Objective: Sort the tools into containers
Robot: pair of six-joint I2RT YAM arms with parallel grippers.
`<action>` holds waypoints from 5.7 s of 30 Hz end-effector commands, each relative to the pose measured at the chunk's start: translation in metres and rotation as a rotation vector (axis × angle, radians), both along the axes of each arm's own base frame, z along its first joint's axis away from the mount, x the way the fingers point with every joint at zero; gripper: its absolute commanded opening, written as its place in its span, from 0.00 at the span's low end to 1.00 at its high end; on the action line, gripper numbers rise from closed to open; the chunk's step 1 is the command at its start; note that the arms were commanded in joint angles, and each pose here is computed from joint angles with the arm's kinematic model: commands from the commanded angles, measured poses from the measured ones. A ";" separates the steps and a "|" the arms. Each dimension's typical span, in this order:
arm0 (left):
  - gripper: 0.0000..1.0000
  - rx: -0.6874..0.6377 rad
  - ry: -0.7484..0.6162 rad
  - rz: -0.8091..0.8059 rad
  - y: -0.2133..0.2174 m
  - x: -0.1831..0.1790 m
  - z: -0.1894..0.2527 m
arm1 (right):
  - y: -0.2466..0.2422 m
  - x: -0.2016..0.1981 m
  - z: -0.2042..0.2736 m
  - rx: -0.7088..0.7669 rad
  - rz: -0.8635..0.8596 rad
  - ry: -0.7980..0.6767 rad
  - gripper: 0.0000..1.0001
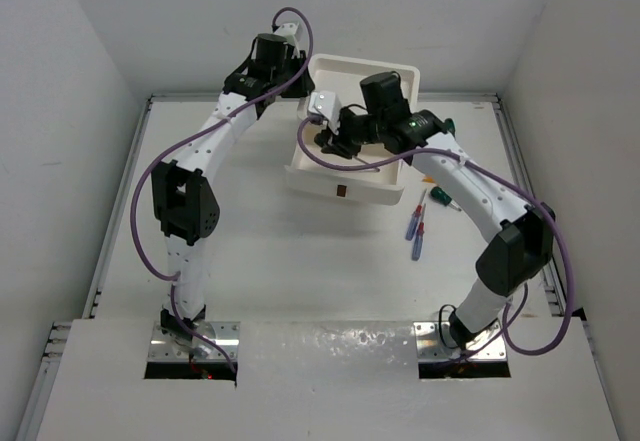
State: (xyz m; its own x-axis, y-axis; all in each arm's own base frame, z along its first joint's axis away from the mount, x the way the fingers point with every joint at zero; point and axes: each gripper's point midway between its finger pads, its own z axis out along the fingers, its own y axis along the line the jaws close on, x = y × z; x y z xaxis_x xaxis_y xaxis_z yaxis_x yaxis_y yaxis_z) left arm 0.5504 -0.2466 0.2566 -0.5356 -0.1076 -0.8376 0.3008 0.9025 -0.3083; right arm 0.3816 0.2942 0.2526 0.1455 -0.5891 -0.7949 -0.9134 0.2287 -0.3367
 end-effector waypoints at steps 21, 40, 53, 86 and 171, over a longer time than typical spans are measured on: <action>0.14 0.034 0.066 -0.059 -0.012 -0.002 -0.036 | -0.223 0.102 0.114 0.589 -1.098 0.048 0.08; 0.15 0.119 0.136 -0.061 0.013 0.000 -0.062 | -0.389 0.205 -0.159 0.138 -1.705 0.280 0.50; 0.15 0.153 0.177 -0.016 0.040 0.012 -0.089 | -0.398 0.225 -0.253 0.183 -1.667 0.425 0.32; 0.08 0.040 0.134 -0.018 0.009 0.009 -0.060 | -0.147 0.063 0.181 0.682 -0.583 -0.451 0.00; 0.08 0.022 0.073 -0.008 0.001 0.012 -0.042 | -0.014 0.028 -0.044 -0.053 -0.453 0.256 0.00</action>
